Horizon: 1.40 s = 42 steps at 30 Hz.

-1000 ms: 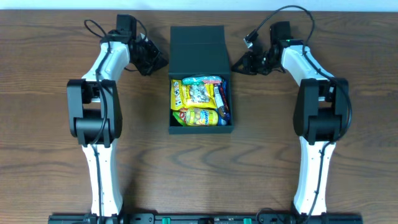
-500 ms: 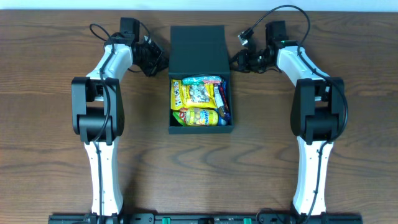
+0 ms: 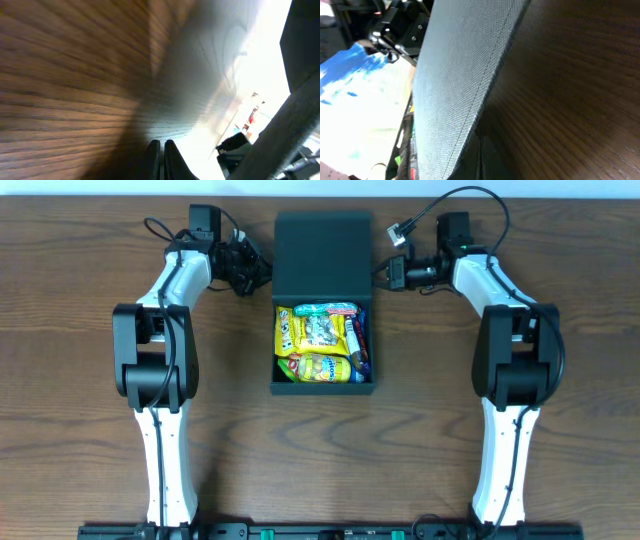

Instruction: Pack container

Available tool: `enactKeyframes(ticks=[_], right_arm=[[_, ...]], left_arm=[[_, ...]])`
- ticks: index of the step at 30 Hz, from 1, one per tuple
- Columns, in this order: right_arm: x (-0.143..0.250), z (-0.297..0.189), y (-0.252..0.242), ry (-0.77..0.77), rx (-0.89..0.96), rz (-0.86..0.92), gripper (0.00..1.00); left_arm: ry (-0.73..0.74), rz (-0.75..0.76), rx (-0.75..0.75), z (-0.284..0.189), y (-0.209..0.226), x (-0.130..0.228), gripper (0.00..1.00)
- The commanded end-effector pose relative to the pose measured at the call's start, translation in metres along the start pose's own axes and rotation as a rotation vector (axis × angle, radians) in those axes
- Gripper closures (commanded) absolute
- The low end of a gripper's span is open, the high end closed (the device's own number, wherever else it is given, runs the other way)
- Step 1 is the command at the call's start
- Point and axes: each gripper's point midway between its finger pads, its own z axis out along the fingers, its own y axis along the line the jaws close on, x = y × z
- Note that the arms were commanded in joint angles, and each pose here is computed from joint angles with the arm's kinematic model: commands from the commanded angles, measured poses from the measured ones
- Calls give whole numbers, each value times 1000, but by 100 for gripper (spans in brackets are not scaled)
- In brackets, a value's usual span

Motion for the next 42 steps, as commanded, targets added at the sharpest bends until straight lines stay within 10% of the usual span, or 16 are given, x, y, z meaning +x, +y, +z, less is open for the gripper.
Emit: enactKeyframes(ticks=[1, 29, 42], right_arm=[[-12, -9, 35, -21, -94, -102, 99], [-22, -98, 194, -24, 182, -588, 99], [-25, -154, 203, -61, 542, -569, 99]], left_arm=[[70, 55, 62, 5, -14, 11, 94], [-101, 829, 113, -151, -157, 102, 94], [-299, 686, -238, -208, -123, 103, 94]])
